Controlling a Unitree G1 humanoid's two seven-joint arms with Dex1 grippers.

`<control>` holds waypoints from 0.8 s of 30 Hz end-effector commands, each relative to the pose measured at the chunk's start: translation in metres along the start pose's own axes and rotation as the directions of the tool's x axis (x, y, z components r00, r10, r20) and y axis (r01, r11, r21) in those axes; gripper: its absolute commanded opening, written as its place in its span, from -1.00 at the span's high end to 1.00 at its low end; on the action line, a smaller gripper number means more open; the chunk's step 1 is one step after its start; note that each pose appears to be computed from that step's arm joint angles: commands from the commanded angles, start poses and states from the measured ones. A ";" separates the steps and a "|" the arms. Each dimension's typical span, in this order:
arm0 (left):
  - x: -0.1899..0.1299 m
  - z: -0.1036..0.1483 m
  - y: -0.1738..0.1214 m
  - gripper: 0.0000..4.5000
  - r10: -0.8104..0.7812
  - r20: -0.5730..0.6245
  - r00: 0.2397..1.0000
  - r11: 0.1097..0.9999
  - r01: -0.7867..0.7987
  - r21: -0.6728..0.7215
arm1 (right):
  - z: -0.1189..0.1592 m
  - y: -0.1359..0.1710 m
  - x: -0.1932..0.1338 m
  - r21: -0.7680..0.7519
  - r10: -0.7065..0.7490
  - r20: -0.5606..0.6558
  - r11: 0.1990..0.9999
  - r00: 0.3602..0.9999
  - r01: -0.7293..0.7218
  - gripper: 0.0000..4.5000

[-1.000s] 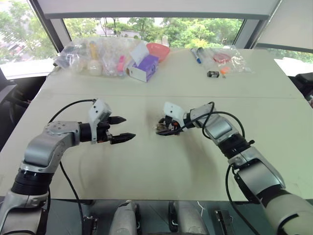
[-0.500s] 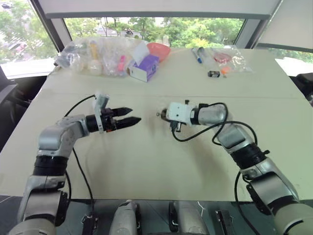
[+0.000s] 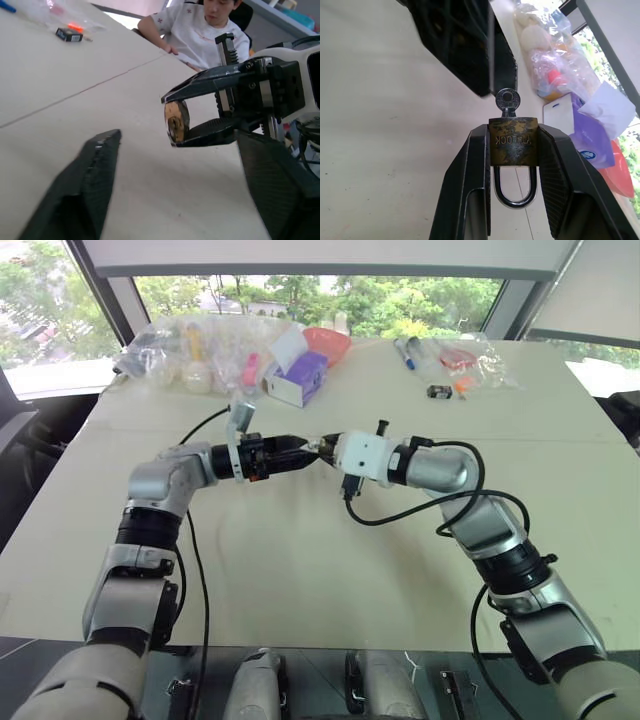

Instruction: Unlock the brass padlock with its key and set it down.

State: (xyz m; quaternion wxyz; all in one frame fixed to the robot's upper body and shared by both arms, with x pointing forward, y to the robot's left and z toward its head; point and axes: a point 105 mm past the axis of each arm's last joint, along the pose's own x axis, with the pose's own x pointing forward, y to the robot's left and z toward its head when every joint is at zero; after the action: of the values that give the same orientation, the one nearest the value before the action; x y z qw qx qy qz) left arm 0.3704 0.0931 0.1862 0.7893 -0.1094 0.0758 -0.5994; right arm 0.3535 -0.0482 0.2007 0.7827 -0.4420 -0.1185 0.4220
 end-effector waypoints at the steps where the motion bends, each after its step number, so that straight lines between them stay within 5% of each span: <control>1: 0.002 0.009 -0.003 0.26 -0.028 0.014 0.999 0.999 0.028 0.039 | 0.016 -0.011 -0.009 -0.036 -0.048 0.045 0.998 0.998 0.050 0.69; 2: 0.002 0.009 -0.003 0.47 -0.028 0.016 0.999 0.999 0.028 0.037 | 0.016 -0.010 -0.010 -0.037 -0.045 0.046 0.998 0.998 0.047 0.69; 13: 0.003 0.014 0.001 0.47 -0.018 0.064 0.998 1.000 0.017 0.018 | 0.021 -0.004 -0.011 -0.042 -0.014 0.052 0.999 0.999 0.016 0.69; 17: 0.001 0.017 0.001 0.99 -0.022 0.086 0.996 1.000 0.021 0.007 | 0.020 -0.003 -0.010 -0.039 -0.011 0.049 0.999 0.999 0.013 0.69; 24: -0.002 0.002 0.001 0.99 -0.019 -0.013 1.000 0.998 0.019 0.062 | 0.019 -0.003 -0.010 -0.032 -0.011 0.045 0.999 0.999 0.013 0.69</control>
State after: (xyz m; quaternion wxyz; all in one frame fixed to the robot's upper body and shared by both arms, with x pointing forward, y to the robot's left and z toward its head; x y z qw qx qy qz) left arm 0.3724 0.0922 0.1854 0.7826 -0.1146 0.0659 -0.6083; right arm 0.3438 -0.0476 0.1960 0.7776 -0.4417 -0.1068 0.4345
